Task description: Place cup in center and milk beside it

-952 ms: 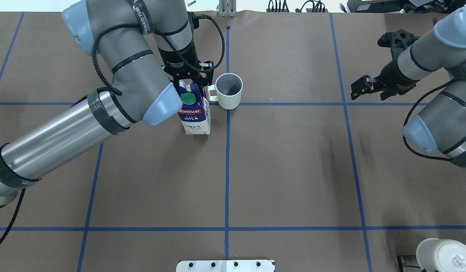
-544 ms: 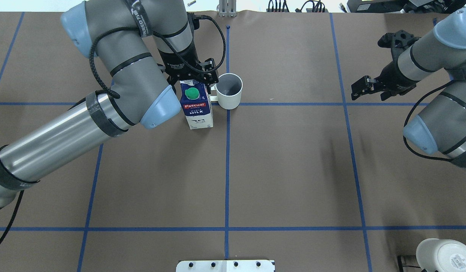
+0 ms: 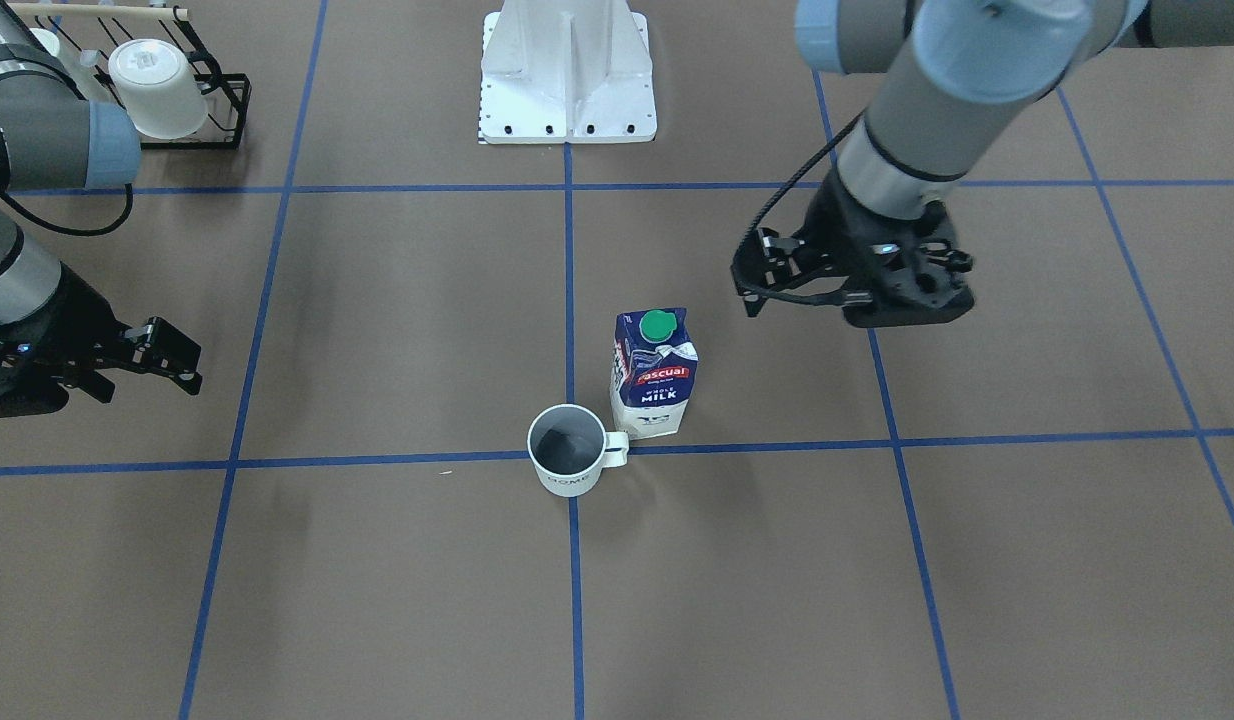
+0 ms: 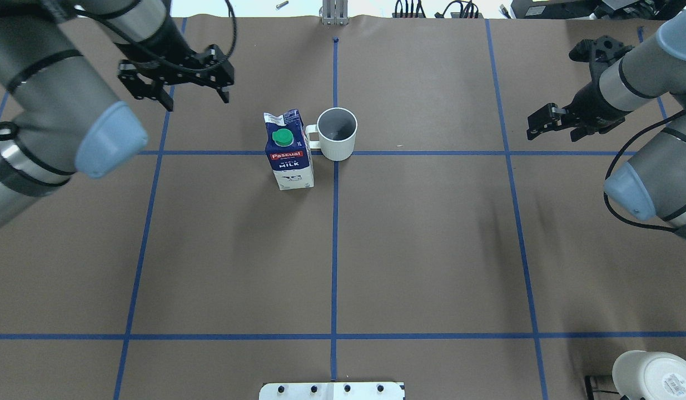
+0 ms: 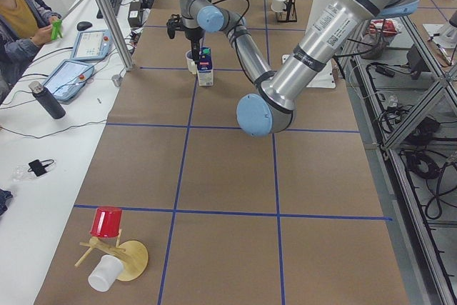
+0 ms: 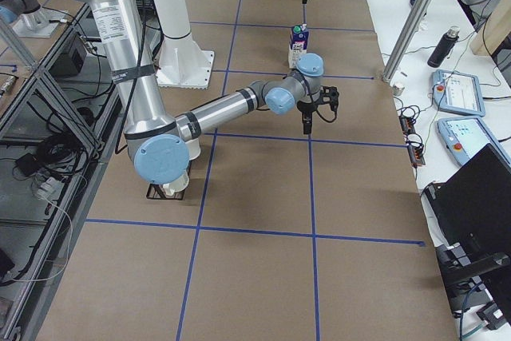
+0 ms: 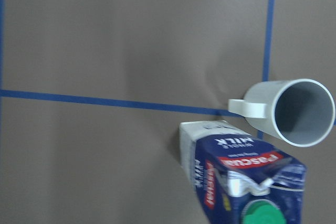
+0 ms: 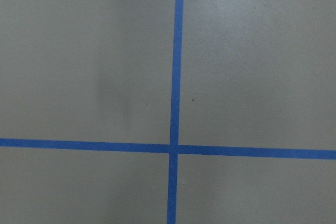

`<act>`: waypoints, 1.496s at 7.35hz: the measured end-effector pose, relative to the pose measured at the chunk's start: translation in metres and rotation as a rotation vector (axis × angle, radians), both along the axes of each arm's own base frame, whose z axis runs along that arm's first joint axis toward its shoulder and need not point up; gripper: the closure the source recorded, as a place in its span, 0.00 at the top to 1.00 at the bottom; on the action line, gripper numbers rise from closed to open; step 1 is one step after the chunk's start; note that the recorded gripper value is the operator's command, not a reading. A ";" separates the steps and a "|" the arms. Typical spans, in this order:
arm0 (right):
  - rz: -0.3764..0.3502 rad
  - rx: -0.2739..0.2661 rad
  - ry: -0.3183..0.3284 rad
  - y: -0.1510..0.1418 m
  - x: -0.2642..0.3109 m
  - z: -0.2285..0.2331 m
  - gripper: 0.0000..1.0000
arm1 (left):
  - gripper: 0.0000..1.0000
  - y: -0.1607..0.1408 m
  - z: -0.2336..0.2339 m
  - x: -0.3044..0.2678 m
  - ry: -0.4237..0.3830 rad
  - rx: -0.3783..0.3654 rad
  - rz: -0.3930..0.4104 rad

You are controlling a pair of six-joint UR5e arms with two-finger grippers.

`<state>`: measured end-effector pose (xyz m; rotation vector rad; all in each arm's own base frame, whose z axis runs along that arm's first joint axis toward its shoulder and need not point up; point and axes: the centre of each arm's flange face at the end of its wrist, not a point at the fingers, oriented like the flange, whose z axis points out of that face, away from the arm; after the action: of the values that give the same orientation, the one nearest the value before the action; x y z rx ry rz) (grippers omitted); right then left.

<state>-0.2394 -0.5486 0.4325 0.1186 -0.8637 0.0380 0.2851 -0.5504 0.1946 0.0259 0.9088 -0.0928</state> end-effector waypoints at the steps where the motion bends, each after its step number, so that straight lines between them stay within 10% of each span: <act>1: -0.005 0.019 0.018 0.000 0.026 0.017 1.00 | 0.98 0.013 0.043 -0.047 -0.029 0.060 0.021; 5: -0.017 0.065 -0.004 0.039 0.152 0.070 1.00 | 0.98 0.033 0.217 -0.201 -0.147 0.266 0.141; 11: -0.045 0.113 0.026 0.061 0.183 0.088 1.00 | 0.98 0.042 0.289 -0.231 -0.135 0.232 0.144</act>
<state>-0.0560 -0.4871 0.5203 0.2048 -0.8423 -0.0539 0.0540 -0.5086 0.4837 0.1800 0.7804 0.1477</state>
